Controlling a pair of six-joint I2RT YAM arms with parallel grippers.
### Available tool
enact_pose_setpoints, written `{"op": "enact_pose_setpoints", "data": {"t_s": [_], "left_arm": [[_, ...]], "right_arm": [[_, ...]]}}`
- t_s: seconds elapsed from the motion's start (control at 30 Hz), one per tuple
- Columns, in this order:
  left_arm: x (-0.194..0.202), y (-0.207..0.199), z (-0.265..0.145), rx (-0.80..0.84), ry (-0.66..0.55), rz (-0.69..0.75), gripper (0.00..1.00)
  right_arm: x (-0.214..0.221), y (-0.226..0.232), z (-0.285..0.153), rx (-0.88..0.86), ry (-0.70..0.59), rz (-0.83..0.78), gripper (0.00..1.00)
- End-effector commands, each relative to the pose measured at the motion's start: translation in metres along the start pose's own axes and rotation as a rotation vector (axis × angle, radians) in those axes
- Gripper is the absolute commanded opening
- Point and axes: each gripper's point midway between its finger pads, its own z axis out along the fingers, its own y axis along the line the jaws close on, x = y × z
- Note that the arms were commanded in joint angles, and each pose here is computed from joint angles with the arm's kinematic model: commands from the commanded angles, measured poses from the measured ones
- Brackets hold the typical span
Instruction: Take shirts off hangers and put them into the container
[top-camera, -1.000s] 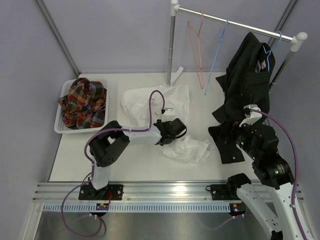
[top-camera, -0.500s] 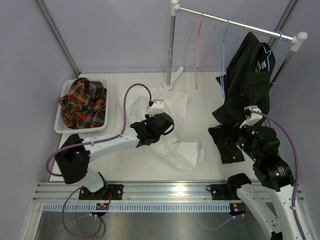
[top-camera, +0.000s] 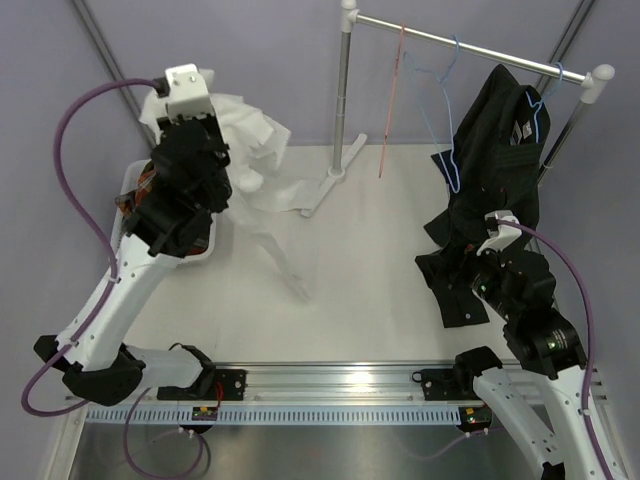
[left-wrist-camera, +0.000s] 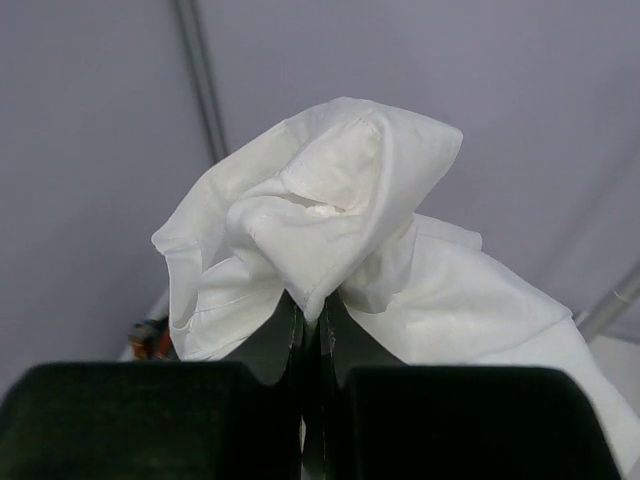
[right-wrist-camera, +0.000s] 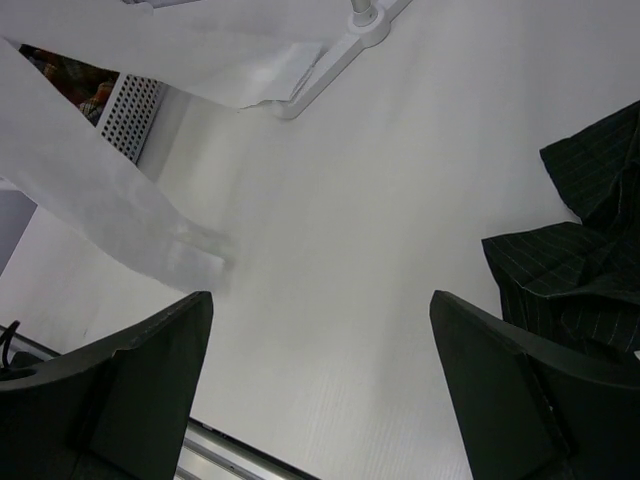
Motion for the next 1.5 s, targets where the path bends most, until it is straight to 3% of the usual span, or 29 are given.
{"op": "enact_pose_setpoints", "data": {"t_s": [0.0,0.23,0.4,0.53,0.67,0.9,1.07,1.27,1.47], "left_arm": [[-0.084,0.059,0.008,-0.156,-0.149,0.039,0.00],[-0.146,0.115,0.032,-0.305,-0.268,0.028,0.00],[-0.130,0.157,0.045,-0.419,-0.251,0.025,0.00],[-0.095,0.184,0.063,-0.493,-0.209,0.031,0.00],[-0.042,0.195,0.084,-0.538,-0.141,0.075,0.00],[0.096,0.178,0.115,-0.464,0.050,0.067,0.00],[0.165,0.181,0.124,-0.451,0.169,0.045,0.00],[0.279,0.173,0.118,-0.416,0.463,-0.094,0.00],[0.364,0.142,0.096,-0.373,0.736,-0.265,0.00]], "right_arm": [[0.000,0.005,0.003,-0.033,0.002,-0.023,0.99],[0.005,0.007,0.007,-0.055,0.023,-0.017,1.00],[0.010,0.008,0.011,-0.071,0.037,-0.014,0.99],[0.013,0.011,0.013,-0.091,0.049,-0.009,0.99],[0.015,0.011,0.013,-0.094,0.047,-0.006,0.99],[0.016,0.013,0.013,-0.107,0.045,-0.008,0.99],[0.016,0.015,0.014,-0.121,0.047,-0.007,0.99],[0.017,0.014,0.015,-0.121,0.044,-0.006,0.99],[0.018,0.013,0.018,-0.118,0.053,-0.002,0.99]]}}
